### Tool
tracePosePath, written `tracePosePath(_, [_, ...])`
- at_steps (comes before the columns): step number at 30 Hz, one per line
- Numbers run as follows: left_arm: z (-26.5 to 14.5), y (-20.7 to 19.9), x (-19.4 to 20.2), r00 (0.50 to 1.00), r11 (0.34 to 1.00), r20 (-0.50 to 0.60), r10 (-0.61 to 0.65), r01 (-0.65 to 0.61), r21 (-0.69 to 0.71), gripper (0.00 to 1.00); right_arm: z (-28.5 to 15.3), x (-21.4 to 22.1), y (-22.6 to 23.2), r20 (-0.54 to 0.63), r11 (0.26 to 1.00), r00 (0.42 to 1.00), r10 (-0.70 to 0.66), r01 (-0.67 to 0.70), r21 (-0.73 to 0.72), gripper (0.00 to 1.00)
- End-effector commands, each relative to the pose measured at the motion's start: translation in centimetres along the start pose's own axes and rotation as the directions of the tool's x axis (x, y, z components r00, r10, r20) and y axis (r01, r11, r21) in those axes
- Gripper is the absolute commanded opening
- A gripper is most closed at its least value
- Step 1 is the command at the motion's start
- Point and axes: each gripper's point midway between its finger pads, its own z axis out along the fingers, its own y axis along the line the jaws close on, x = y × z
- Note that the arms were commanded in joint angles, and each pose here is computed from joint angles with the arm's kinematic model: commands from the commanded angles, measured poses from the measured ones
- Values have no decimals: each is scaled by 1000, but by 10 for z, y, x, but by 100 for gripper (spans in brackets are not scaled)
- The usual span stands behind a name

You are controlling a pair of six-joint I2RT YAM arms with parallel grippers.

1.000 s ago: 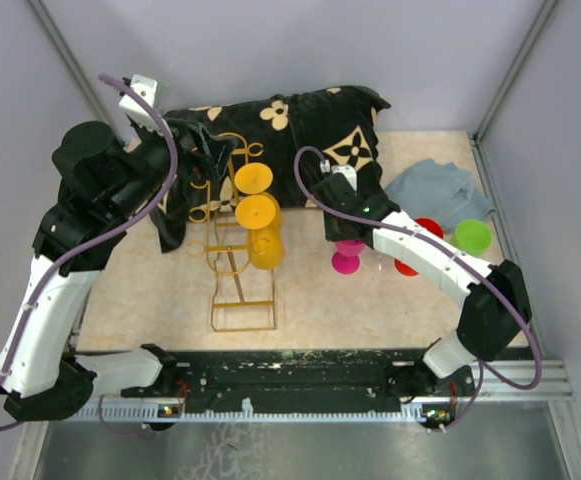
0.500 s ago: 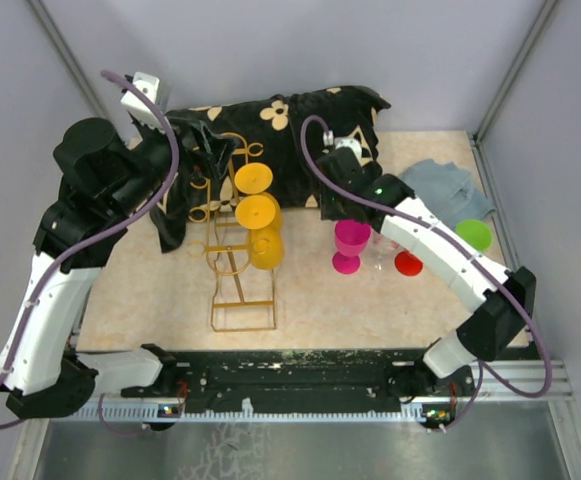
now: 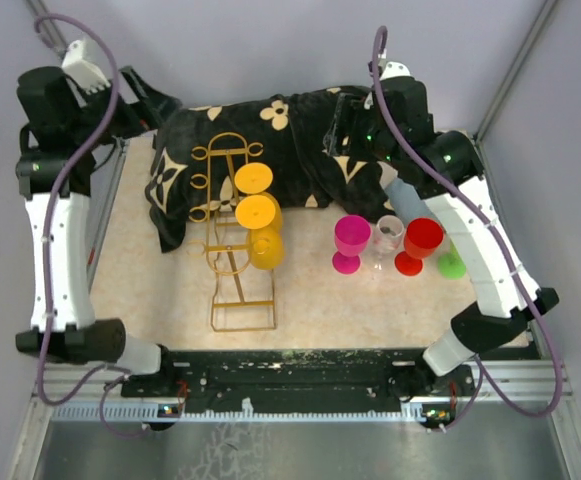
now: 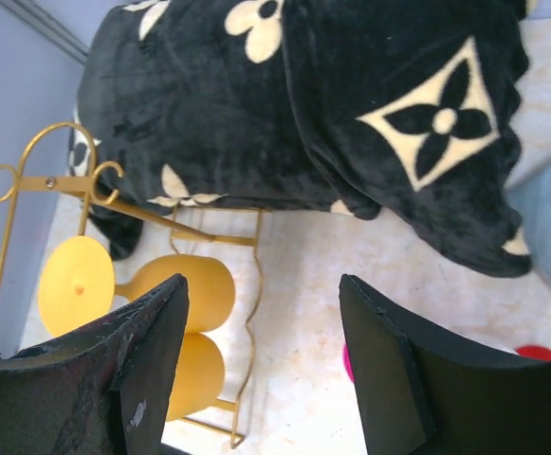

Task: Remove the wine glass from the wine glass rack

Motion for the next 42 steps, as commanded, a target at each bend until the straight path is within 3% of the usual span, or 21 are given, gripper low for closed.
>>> tracePosePath(1, [11, 52, 27, 894, 908, -254, -369, 405, 107, 100, 12, 2, 25, -88, 983, 994, 67, -81, -165, 65])
tracePosePath(4, [11, 81, 31, 824, 834, -316, -470, 532, 148, 99, 13, -7, 39, -119, 948, 984, 130, -159, -276, 63])
tracePosePath(9, [-1, 79, 19, 838, 808, -297, -459, 532, 253, 99, 11, -7, 62, -222, 855, 953, 206, -285, -434, 57])
tracePosePath(16, [-13, 70, 45, 768, 728, -327, -551, 633, 261, 99, 12, 24, 86, -409, 707, 878, 248, -452, -543, 37])
tracePosePath(20, [-17, 70, 59, 755, 720, -325, -569, 649, 247, 99, 15, 39, 90, -462, 651, 847, 264, -510, -563, 29])
tracePosePath(32, [-25, 67, 72, 741, 713, -319, -592, 665, 221, 99, 9, 43, 105, -523, 526, 806, 278, -583, -619, 32])
tracePosePath(42, [-25, 67, 71, 741, 714, -321, -590, 664, 223, 99, 16, 58, 117, -557, 520, 792, 250, -595, -613, 32])
